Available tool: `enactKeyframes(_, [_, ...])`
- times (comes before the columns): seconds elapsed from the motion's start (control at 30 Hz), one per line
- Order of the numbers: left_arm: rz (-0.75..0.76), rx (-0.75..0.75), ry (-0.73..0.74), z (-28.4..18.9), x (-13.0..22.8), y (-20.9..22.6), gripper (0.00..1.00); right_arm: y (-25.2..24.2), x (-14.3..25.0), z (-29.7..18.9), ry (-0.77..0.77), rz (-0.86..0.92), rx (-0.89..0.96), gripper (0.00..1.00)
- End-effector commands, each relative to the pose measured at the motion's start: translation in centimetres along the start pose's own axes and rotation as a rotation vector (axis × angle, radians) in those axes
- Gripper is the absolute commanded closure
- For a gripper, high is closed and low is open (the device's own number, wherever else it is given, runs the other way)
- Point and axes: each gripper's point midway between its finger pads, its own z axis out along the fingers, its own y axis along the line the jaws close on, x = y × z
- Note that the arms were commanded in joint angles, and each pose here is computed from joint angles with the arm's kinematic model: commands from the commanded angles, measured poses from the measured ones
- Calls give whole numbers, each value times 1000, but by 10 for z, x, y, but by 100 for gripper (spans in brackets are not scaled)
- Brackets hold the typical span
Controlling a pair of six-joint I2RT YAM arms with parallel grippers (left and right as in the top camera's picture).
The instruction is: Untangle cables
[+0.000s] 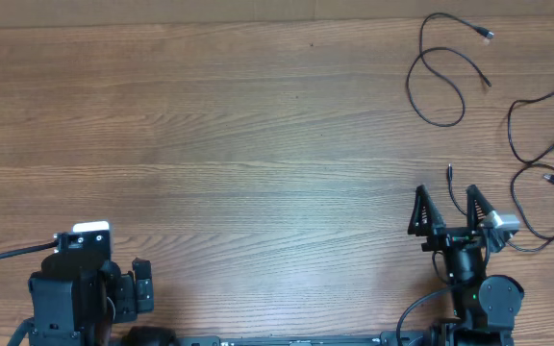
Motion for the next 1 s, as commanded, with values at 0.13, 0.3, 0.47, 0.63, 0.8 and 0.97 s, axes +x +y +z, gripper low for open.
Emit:
enactKeyframes(0.13, [-9, -9, -18, -3, -2, 3, 0, -18, 19, -1, 58, 6, 95, 0])
enactKeyframes(0.3, [-9, -9, -18, -3, -2, 3, 1, -18, 19, -1, 60, 7, 90, 0])
enactKeyframes(0.47, [-9, -9, -18, -3, -2, 3, 0, -18, 19, -1, 59, 7, 90, 0])
enactKeyframes(0.63, [-9, -9, -18, -3, -2, 3, 0, -18, 19, -1, 59, 7, 90, 0])
enactKeyframes(0.8, [-9, -9, -18, -3, -2, 3, 0, -18, 19, -1, 59, 7, 90, 0])
enactKeyframes(0.97, [-9, -9, -18, -3, -2, 3, 0, -18, 19, -1, 59, 7, 90, 0])
